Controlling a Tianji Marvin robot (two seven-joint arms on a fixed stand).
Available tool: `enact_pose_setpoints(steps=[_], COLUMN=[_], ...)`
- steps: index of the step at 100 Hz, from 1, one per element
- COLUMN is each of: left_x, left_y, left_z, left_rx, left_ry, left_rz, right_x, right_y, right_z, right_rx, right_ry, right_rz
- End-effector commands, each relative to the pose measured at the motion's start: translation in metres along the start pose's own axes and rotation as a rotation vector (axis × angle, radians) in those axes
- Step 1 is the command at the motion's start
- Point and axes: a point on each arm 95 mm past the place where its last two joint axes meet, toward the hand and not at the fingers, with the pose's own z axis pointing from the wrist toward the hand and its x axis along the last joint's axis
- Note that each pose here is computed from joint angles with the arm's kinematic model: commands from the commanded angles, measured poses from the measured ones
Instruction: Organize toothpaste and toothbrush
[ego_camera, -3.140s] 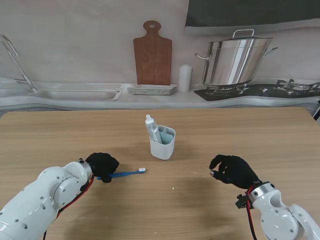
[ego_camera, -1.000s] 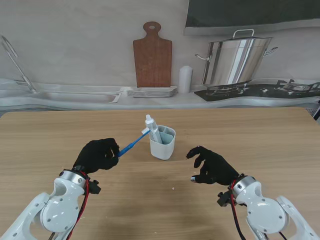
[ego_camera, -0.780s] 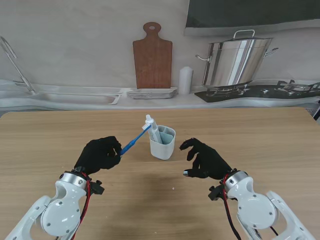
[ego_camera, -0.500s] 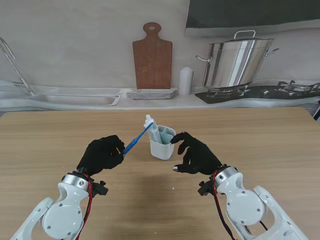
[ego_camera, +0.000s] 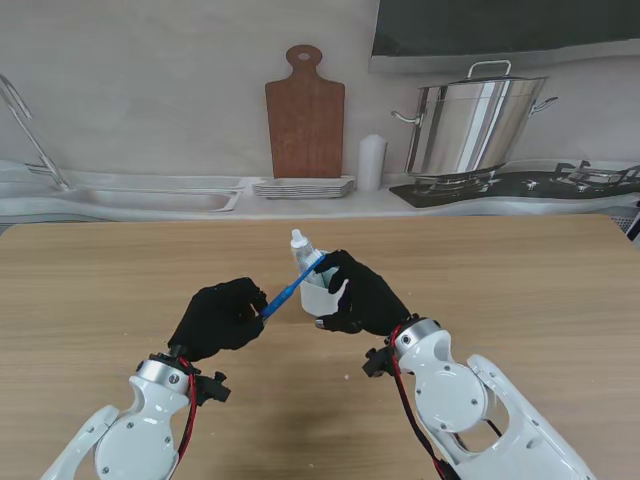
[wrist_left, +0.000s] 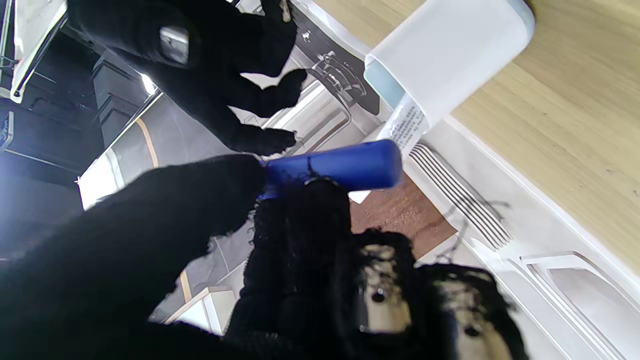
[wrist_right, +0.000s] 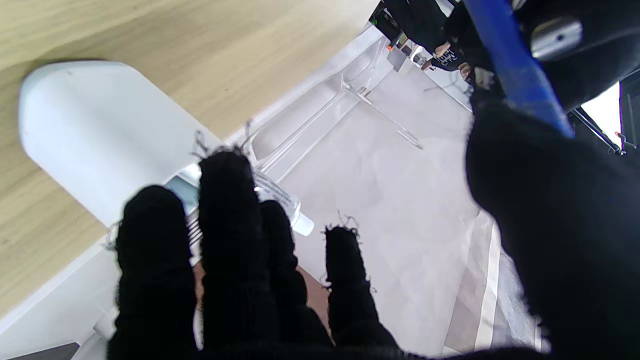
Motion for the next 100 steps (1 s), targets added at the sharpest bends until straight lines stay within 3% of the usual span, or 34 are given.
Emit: enact_pose_setpoints(steps=[1, 50, 100], left_x=[0.009, 0.010, 0.008], left_y=[0.004, 0.016, 0.018], left_z=[-0.002, -0.005, -0.004], left_rx=[-0.011, -0.028, -0.031], left_ry=[0.020, 0.037, 0.038], left_rz=[-0.016, -0.046, -0.027], right_x=[0.003, 0.017, 0.032], right_y=[-0.006, -0.022, -0.032], right_z=[0.002, 0.009, -0.007], right_rx=[0.016, -0.010, -0.012], right_ry=[-0.004, 0.017, 0.060], right_rz=[0.011, 0.074, 0.176])
